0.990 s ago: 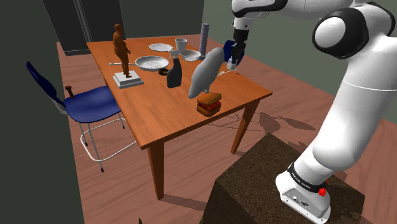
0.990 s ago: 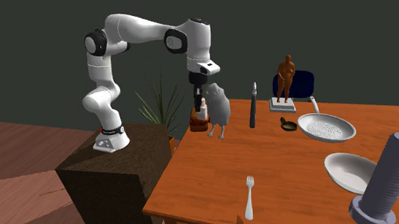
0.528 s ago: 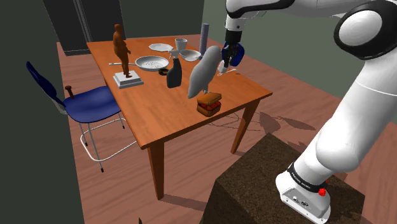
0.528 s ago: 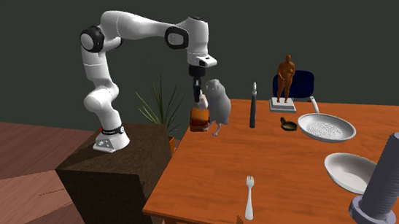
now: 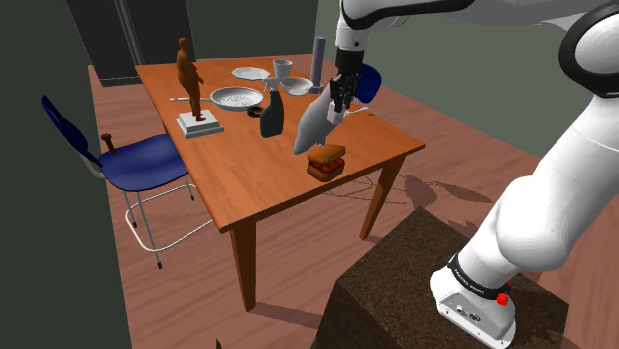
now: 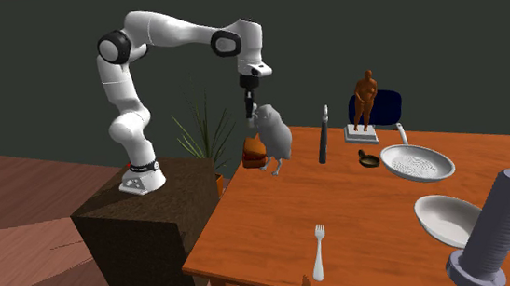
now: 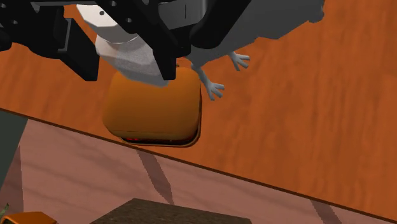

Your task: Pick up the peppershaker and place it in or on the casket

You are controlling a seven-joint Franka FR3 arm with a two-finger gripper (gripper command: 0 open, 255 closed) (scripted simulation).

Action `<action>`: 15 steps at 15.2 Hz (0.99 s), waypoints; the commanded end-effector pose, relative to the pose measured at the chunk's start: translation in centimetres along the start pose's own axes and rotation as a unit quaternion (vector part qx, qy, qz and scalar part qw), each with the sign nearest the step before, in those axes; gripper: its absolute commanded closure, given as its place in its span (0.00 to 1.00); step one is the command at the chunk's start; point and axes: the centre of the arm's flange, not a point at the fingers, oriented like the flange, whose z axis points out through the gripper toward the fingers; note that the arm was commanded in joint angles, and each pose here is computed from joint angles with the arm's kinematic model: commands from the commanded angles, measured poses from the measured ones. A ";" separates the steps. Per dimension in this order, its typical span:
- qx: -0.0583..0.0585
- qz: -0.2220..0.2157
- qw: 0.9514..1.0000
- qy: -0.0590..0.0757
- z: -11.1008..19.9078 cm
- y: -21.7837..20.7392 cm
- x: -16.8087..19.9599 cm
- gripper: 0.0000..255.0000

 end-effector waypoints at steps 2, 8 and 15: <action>0.000 0.001 1.000 0.000 0.5 -2.4 -0.1 1.00; 0.000 0.001 1.000 0.000 3.7 -2.3 0.2 1.00; 0.000 0.001 1.000 0.000 7.4 -2.2 0.5 1.00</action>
